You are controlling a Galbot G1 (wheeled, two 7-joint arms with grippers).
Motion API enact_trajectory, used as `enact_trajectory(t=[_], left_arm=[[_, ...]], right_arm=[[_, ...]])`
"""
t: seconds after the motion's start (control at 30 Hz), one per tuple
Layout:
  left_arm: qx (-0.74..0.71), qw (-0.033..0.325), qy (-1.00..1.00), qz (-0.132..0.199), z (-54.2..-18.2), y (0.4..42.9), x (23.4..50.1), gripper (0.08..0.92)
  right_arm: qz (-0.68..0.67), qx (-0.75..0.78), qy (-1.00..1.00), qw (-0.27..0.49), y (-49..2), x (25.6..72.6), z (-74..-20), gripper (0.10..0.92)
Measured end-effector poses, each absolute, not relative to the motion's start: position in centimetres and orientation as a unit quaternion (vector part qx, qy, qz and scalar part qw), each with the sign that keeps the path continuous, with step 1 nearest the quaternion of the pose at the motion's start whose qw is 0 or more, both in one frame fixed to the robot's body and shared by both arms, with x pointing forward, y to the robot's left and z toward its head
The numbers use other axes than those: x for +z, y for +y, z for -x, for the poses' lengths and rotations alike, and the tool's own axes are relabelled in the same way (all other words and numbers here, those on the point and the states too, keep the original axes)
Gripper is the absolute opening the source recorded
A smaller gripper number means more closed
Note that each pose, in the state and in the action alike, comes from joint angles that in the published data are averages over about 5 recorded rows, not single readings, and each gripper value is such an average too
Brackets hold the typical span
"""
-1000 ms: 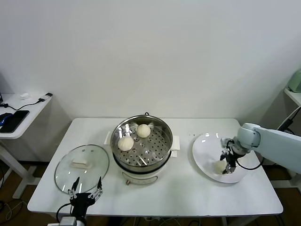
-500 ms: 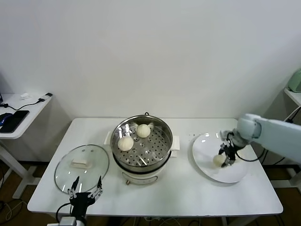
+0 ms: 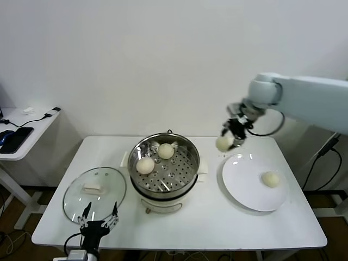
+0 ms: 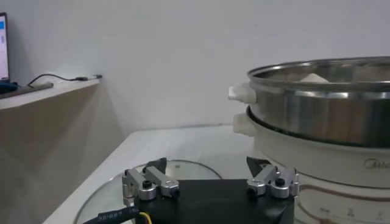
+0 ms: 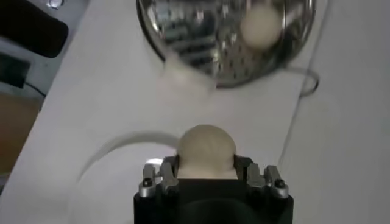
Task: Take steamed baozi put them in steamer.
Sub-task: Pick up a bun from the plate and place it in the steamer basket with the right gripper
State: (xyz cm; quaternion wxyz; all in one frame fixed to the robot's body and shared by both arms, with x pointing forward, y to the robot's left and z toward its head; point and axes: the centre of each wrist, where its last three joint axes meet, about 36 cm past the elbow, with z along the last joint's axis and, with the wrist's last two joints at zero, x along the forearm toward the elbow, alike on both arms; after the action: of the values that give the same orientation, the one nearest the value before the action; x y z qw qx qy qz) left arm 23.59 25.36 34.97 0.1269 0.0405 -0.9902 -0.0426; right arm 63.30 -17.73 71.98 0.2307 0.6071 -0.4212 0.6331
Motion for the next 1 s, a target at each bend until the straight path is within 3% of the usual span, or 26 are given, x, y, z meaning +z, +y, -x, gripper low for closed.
enact_trajectory(t=[0.43, 1.0], left_arm=[[-0.048, 0.132, -0.989, -0.041, -23.2, 25.6, 34.8, 0.823], [-0.048, 0.131, -0.989, -0.043, -23.3, 25.8, 34.6, 0.823]], right_arm=[[-0.689, 0.696, -0.193, 0.053, -5.6, 67.6, -59.7, 0.611], [-0.709, 0.697, -0.107, -0.017, 0.4, 60.5, -60.7, 0.611]])
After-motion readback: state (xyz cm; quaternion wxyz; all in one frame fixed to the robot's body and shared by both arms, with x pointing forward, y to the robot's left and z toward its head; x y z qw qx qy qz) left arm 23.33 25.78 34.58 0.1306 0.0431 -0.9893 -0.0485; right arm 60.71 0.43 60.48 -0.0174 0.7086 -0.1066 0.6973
